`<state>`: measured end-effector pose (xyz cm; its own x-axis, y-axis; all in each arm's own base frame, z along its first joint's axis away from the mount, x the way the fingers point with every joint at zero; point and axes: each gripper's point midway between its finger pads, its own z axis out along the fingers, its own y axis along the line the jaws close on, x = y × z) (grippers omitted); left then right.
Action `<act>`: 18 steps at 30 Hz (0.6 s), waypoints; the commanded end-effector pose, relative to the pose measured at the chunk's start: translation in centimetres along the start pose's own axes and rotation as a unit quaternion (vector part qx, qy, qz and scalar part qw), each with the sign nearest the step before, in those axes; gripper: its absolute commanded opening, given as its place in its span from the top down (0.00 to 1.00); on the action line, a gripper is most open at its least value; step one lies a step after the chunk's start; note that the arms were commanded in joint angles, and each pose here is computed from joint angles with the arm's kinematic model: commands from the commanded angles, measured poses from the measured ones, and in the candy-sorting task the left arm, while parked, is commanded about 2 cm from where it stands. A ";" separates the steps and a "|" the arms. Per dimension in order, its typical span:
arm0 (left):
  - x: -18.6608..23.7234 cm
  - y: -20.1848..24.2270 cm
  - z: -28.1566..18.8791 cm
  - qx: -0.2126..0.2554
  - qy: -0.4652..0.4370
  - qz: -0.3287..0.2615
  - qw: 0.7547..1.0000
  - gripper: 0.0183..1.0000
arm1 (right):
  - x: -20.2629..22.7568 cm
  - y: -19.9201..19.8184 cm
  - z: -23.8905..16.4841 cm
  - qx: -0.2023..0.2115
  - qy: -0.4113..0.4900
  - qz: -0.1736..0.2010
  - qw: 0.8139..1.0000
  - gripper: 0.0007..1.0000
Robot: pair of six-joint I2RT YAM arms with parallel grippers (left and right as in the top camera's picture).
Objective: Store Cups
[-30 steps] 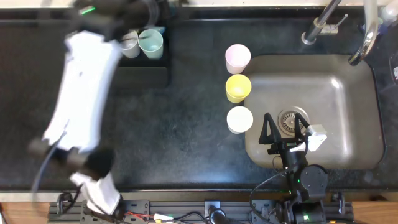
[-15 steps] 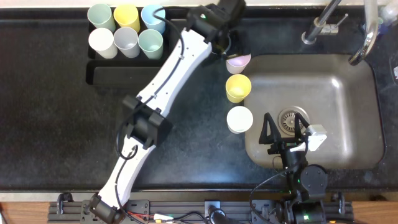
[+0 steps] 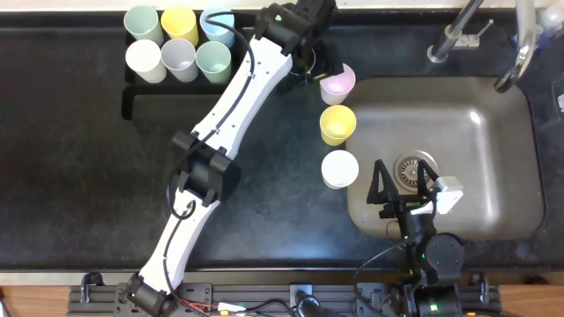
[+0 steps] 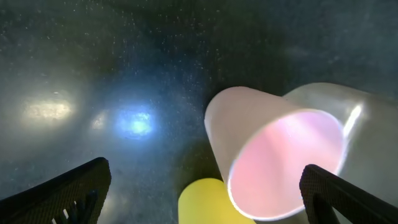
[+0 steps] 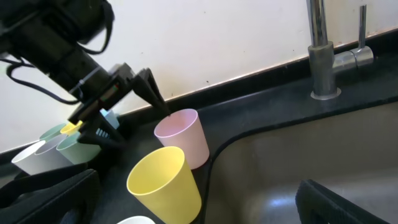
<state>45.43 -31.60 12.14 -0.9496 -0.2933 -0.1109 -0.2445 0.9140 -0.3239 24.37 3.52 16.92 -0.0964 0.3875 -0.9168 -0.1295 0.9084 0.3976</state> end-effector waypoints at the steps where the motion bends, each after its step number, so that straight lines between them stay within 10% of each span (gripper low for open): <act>1: 0.7 0.3 1.1 -0.010 0.018 -0.011 1.000 0.00 | -0.3 0.0 -0.1 -0.001 -0.007 -0.001 1.000 0.00; 18: 0.9 1.3 2.4 -0.031 0.025 -0.015 0.999 0.00 | -0.3 0.0 -0.1 -0.001 -0.007 0.000 1.000 0.00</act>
<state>44.85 -31.40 10.63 -0.9535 -0.2927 -0.0725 -0.2603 0.9203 -0.2922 24.37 3.52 16.93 -0.0960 0.3872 -0.9170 -0.1297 0.9085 0.3972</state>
